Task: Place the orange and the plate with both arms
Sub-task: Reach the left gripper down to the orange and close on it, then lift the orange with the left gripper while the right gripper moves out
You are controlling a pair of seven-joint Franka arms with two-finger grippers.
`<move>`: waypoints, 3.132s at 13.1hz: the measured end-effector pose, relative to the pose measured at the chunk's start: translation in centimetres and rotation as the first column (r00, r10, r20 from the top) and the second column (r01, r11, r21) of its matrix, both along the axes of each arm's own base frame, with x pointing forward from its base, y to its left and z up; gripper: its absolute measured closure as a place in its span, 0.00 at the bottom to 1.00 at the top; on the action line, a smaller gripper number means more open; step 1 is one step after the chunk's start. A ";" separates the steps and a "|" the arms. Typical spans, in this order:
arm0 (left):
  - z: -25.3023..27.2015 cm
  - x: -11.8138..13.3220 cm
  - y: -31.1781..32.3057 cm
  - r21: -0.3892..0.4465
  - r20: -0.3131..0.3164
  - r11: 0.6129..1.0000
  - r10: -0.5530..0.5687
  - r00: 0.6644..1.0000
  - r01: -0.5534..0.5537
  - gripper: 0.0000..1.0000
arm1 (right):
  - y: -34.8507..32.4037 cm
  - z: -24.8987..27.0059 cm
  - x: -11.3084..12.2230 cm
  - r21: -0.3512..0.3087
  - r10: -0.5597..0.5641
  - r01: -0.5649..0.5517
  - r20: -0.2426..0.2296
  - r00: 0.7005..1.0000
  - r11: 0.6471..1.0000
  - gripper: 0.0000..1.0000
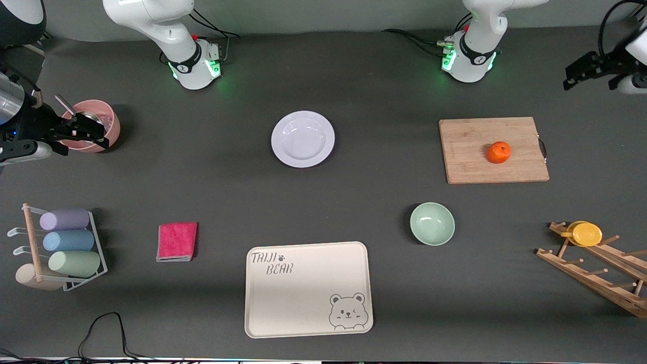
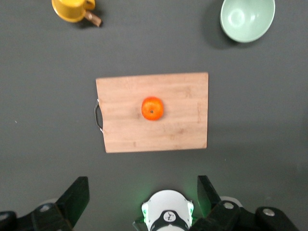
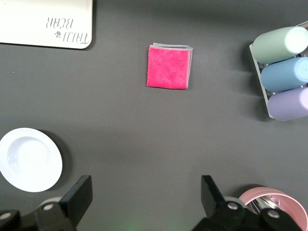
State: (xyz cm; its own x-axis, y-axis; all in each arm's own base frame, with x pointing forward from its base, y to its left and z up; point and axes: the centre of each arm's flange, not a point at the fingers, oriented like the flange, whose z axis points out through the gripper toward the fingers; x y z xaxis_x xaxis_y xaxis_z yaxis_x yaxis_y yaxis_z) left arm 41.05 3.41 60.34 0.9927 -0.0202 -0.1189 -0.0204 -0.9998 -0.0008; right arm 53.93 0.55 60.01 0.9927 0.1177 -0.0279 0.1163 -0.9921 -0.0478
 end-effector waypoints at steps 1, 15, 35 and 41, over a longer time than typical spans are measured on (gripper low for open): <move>-0.4 -1.4 -0.1 0.000 0.003 1.000 0.000 1.000 0.000 0.00 | 0.0 0.0 0.0 0.000 0.000 0.000 0.000 1.000 1.000 0.00; -22.4 0.7 0.2 0.006 0.094 1.000 -0.002 0.996 0.001 0.00 | -0.6 -0.2 -0.2 0.063 -0.026 0.027 -0.023 0.999 0.998 0.00; -40.3 -1.6 -0.1 0.004 0.119 1.000 -0.007 0.993 0.006 0.27 | 0.2 -2.0 0.4 0.136 -0.030 0.039 -0.072 0.997 0.990 0.00; -38.4 0.2 0.1 0.002 0.070 1.000 -0.005 0.998 0.005 0.34 | 2.2 -7.2 3.1 0.293 0.008 0.021 -0.098 0.995 0.956 0.00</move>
